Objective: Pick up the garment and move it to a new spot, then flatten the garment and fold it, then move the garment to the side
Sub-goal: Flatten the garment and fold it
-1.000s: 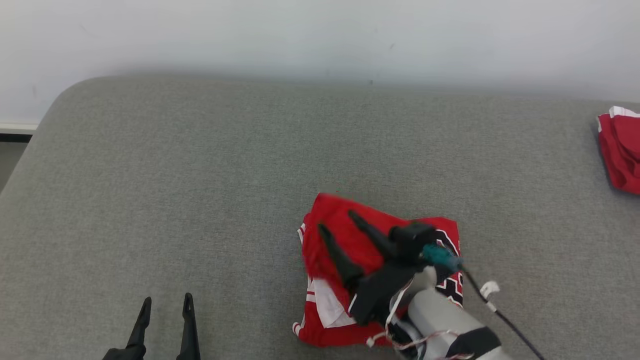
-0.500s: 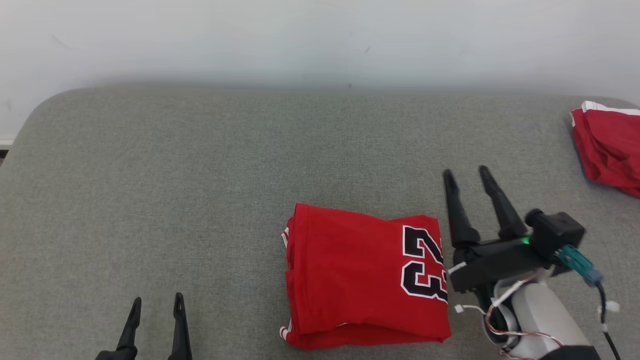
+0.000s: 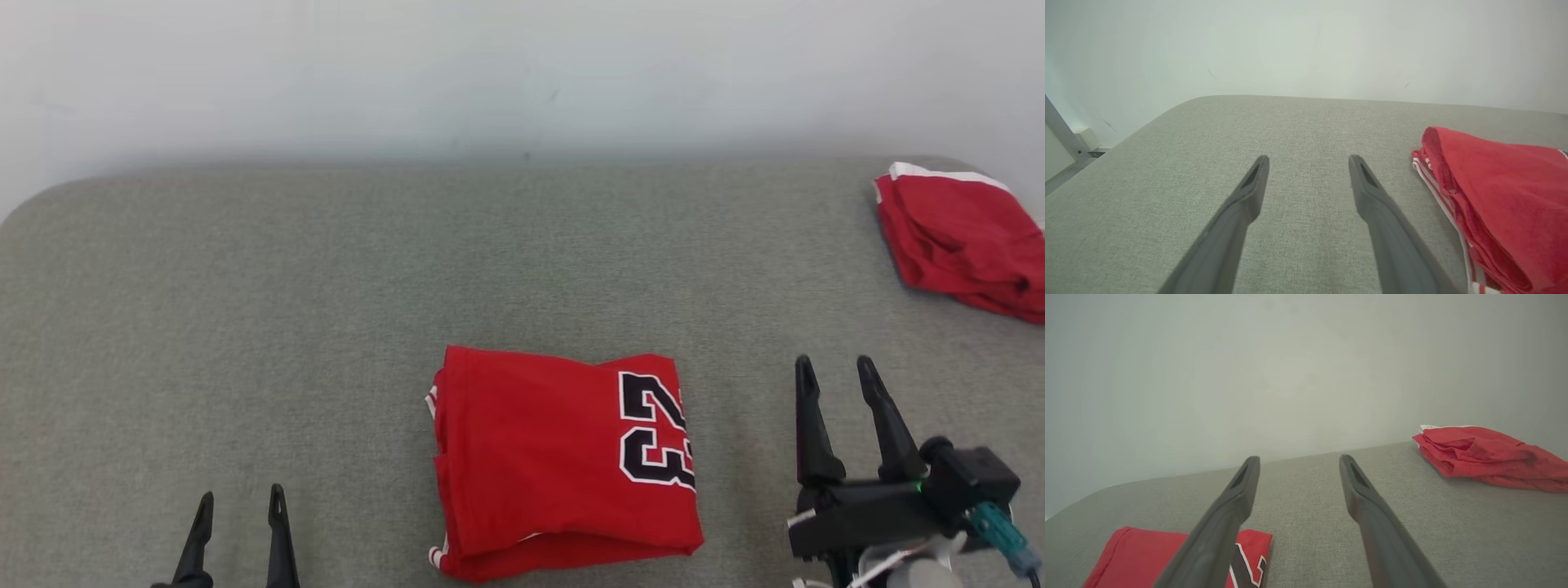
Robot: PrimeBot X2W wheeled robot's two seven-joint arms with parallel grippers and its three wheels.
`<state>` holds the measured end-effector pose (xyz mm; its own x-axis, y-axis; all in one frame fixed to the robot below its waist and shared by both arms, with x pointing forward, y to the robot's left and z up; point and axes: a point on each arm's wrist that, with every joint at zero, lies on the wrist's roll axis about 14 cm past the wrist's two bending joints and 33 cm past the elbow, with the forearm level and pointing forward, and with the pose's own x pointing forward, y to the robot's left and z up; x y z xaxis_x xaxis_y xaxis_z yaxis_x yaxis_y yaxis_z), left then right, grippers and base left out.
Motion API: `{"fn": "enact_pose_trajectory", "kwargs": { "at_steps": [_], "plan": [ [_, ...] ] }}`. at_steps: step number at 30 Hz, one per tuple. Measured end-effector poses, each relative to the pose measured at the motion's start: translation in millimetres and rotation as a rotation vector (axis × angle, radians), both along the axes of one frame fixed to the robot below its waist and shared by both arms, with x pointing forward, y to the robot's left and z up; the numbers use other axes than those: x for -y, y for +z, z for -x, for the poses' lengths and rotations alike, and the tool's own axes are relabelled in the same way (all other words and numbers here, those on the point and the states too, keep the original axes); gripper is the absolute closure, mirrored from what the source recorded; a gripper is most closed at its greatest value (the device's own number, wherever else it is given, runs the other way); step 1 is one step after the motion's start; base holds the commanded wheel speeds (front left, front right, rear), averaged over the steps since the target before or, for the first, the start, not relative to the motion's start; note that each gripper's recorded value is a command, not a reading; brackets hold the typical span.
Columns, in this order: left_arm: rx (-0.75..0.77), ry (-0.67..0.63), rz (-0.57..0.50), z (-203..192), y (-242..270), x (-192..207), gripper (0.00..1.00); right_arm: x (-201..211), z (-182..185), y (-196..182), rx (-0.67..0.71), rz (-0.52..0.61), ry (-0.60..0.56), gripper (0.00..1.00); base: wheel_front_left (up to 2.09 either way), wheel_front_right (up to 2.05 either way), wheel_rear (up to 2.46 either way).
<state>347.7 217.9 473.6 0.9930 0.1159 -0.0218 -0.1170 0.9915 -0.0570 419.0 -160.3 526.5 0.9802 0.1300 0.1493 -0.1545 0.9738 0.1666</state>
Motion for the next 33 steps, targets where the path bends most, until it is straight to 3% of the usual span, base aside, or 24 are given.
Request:
{"fn": "enact_pose_trajectory", "kwargs": {
  "at_steps": [12,33],
  "plan": [
    [0.021,-0.039,-0.004,2,6,14,0.0,23,48,-23,-0.067,0.015,-0.089,0.0,0.0,0.0,0.0],
    [-0.006,-0.056,-0.042,22,-1,14,0.0,-23,60,-49,-0.138,0.104,0.053,0.0,0.0,0.0,0.0]
  ]
}}
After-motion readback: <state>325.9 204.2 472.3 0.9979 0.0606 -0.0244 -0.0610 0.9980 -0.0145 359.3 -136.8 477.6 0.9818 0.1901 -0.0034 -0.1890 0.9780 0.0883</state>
